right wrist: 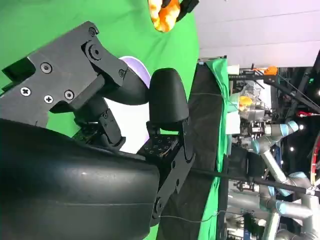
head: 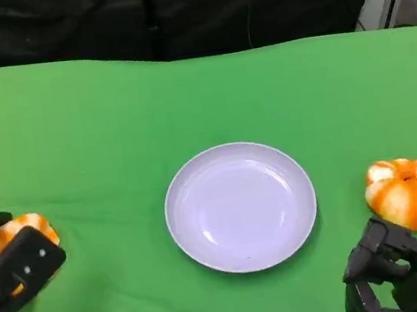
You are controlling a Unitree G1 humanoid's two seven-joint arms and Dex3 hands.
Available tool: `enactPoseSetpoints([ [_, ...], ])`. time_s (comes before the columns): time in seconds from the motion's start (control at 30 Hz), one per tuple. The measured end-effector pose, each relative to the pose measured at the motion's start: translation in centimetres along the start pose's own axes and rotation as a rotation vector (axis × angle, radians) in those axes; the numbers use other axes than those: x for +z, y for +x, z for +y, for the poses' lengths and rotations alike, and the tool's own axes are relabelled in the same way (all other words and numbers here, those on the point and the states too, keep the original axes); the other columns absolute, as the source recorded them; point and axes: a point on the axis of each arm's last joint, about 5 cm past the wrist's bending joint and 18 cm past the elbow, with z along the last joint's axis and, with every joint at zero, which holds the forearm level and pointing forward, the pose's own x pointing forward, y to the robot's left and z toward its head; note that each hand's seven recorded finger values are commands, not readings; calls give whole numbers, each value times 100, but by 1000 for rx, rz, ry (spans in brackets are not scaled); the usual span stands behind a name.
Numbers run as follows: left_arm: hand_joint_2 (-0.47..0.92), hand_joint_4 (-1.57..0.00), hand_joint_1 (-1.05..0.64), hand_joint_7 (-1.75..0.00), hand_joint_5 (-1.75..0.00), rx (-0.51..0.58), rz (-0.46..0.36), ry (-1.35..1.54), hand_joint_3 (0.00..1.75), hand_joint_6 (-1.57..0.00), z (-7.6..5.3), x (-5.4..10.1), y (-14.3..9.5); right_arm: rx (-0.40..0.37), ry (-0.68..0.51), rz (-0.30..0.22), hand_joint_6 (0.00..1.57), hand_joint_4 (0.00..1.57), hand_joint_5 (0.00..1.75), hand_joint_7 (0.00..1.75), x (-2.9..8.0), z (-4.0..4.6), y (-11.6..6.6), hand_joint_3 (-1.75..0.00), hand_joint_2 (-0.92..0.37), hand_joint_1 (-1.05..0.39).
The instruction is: Grasp the bread from the table and place it into the plate.
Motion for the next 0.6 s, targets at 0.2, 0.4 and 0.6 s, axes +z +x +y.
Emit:
enactPoseSetpoints([
  [0.2,92,-71,-13,-175,-175,28,-19,-6,31,-50,-12,7,-9,0,0,0,74,83,175,158,1,0,0,-129,-51,-15],
  [0.4,91,-72,-14,-175,-175,77,-50,-7,32,-50,-27,27,-13,2,-2,0,73,82,175,158,1,-5,0,-128,-51,-15],
  [0.6,89,-76,-8,-175,-175,110,-82,-14,34,-52,0,99,21,7,-1,0,74,83,175,159,-2,-7,3,-128,-51,-15],
])
